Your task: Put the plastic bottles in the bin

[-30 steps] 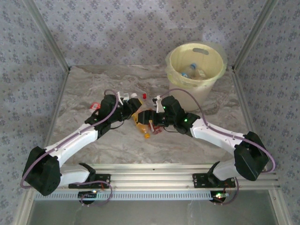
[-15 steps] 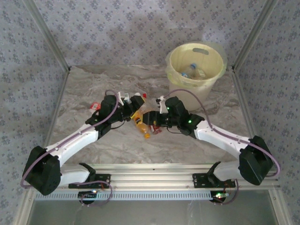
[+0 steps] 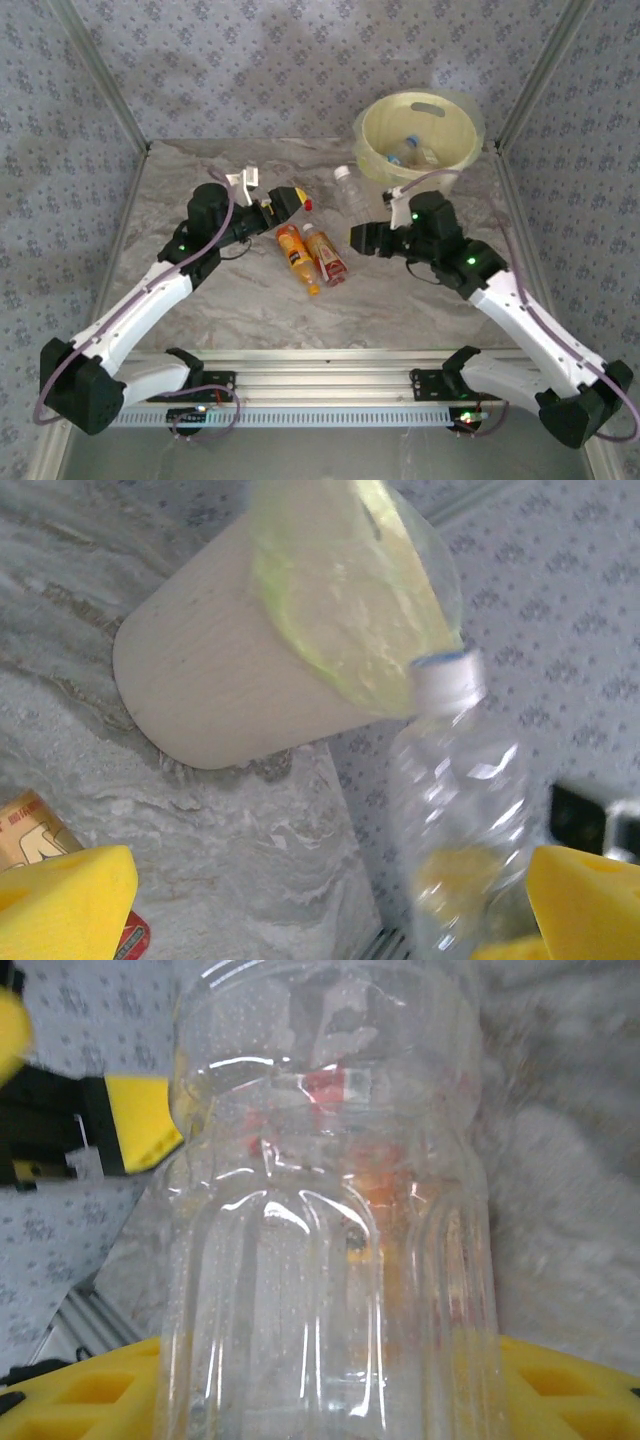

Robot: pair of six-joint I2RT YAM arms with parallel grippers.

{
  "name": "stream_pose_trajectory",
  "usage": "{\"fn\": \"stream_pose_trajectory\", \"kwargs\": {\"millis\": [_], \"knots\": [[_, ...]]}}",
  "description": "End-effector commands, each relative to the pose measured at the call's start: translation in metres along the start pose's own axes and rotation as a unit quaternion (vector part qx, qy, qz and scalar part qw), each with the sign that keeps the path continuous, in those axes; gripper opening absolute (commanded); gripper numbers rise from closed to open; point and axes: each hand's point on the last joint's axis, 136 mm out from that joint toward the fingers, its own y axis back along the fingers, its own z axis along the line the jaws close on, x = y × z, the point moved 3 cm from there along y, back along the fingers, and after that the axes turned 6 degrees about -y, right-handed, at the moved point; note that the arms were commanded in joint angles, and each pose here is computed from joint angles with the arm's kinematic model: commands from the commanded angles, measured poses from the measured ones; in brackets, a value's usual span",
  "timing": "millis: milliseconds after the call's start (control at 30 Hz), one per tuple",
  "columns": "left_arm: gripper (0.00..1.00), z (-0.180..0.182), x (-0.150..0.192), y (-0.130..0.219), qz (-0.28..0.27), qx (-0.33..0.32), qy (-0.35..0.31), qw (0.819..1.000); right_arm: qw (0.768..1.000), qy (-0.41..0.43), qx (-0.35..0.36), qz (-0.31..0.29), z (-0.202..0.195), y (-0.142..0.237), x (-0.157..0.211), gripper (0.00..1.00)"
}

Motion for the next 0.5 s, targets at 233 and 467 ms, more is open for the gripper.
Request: {"fn": "stream_pose_trajectory", "kwargs": {"millis": [233,467], "knots": [[1.00,-0.018,0.013,0.033,0.046,-0.006,-0.157,0.987,0.988,0.075,0.127,-0.050,-0.027,0.061,-0.082,0.56],[1.00,-0.016,0.018,0.039,0.056,-0.012,-0.168,0.984,0.984,0.070,0.159,-0.039,-0.056,0.056,-0.126,0.57]]}}
